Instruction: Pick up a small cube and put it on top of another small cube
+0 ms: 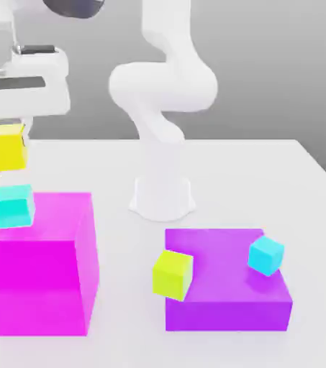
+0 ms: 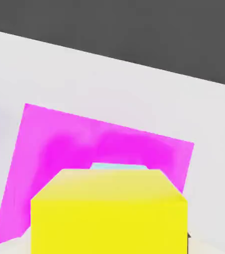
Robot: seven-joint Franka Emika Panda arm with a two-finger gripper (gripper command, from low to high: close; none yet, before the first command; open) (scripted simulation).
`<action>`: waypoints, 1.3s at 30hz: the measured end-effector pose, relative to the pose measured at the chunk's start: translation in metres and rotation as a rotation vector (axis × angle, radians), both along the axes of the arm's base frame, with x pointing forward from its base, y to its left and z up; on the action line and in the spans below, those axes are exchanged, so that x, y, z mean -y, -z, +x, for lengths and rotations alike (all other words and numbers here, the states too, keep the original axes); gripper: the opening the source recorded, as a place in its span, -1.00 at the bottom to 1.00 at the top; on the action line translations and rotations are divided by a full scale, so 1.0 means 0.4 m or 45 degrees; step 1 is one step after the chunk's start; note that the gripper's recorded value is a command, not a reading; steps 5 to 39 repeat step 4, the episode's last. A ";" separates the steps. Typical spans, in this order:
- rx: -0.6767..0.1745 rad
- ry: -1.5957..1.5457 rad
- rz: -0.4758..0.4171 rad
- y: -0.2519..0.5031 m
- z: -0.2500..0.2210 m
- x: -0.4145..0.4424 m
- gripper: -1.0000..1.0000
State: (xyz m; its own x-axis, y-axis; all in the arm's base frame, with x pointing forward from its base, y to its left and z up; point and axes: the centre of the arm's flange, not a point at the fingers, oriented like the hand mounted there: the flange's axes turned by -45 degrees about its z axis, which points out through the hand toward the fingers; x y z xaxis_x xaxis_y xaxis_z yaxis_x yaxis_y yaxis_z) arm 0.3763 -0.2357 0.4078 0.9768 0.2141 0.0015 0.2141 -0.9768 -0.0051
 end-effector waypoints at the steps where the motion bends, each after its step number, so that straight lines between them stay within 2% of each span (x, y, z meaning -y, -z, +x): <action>1: 0.000 0.002 0.000 0.025 -0.003 0.001 1.00; 39: 0.000 0.002 0.000 0.025 -0.003 0.001 1.00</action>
